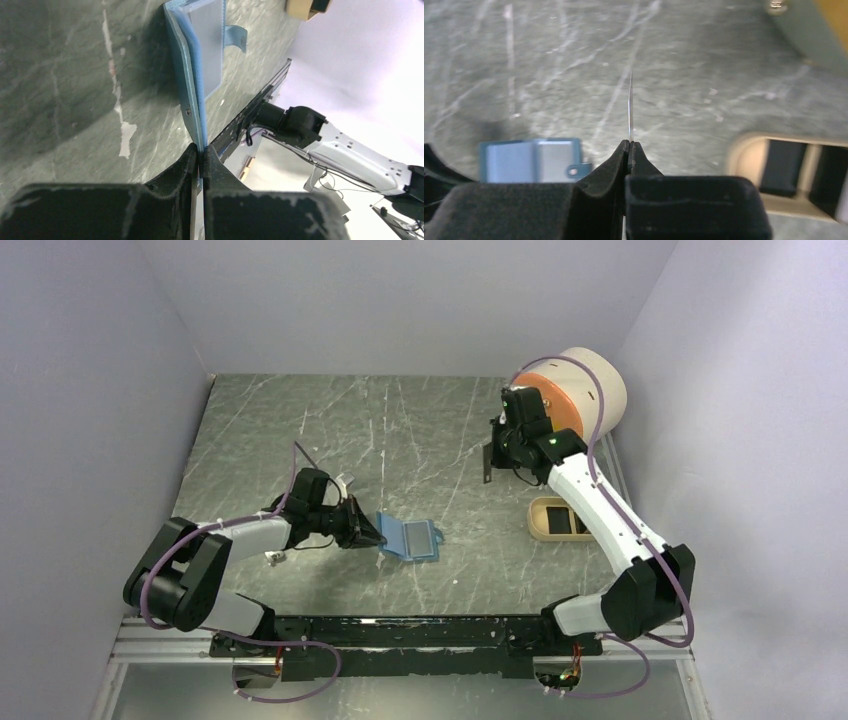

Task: Put the credit cards into the card holder
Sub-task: Insert the credit card into the card holder.

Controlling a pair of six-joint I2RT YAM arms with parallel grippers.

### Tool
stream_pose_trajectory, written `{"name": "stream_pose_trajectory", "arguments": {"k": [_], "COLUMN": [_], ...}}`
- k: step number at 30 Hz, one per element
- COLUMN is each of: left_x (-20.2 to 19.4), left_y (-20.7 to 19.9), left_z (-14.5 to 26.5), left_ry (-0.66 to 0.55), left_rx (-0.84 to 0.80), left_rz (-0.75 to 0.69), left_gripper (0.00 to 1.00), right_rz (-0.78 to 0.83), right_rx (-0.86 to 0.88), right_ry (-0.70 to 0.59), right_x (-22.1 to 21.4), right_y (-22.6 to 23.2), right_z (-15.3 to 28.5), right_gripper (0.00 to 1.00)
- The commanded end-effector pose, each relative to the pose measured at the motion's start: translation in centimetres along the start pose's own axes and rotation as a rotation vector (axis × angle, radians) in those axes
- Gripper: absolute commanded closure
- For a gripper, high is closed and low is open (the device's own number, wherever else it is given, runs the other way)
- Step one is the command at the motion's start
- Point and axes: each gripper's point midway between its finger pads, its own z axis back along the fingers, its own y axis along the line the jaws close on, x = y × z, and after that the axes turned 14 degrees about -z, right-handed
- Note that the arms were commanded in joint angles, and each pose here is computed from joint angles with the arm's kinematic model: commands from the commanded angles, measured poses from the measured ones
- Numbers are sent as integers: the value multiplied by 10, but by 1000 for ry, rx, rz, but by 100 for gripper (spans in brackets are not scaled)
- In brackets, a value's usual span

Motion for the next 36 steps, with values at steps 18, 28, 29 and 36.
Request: {"name": "stream_pose_trajectory", "arguments": {"k": [18,28,29,36], "left_x": [16,6,6,-2], "left_y": [17,35,36,54], "left_z": [-5,-7,-6,-4], "left_ry": [-85,-51,-51,-29], "left_rx": [125,191,197,275], "left_rz": [43,58,56,57], "left_gripper": [75,81,83,81], "right_rz": [-213,-233,-227,-224], "right_rx": [646,663,652,630], "right_ry": [227,355,358,365], "right_x": [-107,-153,-155,-168], "right_y": [120,121,119,112], "right_z": [-19,-50,-53,-69], "right_gripper": [100,100,100,100]}}
